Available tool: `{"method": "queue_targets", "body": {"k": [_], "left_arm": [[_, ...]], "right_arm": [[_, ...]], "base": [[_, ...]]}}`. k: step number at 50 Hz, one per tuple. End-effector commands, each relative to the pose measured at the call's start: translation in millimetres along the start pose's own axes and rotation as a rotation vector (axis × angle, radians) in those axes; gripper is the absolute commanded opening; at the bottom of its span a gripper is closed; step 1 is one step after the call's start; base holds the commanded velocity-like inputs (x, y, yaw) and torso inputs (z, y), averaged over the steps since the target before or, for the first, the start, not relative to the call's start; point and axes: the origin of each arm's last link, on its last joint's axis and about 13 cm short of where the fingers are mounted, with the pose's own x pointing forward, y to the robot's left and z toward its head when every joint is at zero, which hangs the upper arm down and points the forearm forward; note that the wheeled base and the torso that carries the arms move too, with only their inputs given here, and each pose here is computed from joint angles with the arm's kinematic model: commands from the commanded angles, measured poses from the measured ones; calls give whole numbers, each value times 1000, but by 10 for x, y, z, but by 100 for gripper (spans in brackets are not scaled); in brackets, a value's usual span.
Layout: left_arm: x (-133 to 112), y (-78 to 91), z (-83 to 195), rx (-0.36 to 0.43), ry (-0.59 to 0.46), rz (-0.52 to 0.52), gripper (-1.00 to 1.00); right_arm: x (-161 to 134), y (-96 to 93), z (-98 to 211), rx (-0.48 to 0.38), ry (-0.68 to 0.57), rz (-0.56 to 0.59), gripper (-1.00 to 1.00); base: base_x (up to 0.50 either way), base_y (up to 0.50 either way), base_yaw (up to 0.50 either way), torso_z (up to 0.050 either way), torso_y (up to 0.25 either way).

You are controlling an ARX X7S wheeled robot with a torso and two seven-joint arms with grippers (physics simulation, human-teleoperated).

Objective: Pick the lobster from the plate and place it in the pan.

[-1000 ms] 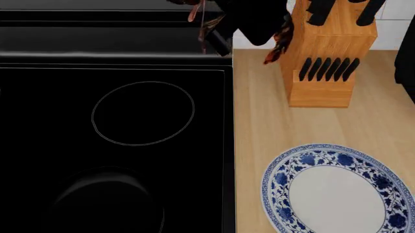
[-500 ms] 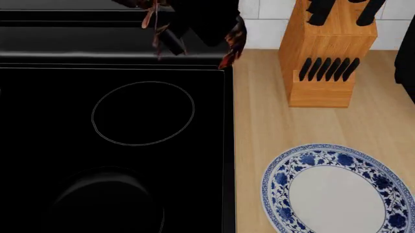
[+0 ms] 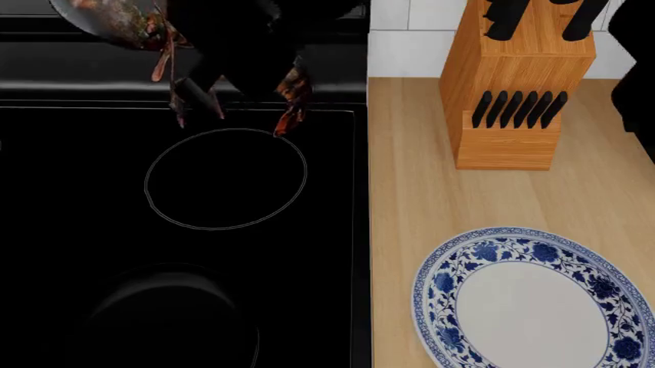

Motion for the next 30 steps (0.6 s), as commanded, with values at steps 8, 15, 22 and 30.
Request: {"method": "queue_targets", "body": {"k": [8, 15, 22, 30], "left_arm": [[-5, -5, -48, -9, 9, -3, 100], [-2, -11, -55, -7, 10, -7, 100], [1, -3, -77, -14, 14, -5, 100], [-2, 13, -88, -16, 14, -1, 100]], "right_arm": [[369, 50, 87, -35, 0, 79, -100], [513, 101, 99, -50, 10, 116, -100], [626, 134, 120, -51, 4, 138, -100], [774, 180, 67, -55, 24, 167, -100]], "base": [[0, 0, 0, 0, 0], [0, 0, 0, 0, 0], [0, 0, 0, 0, 0], [0, 0, 0, 0, 0]]}}
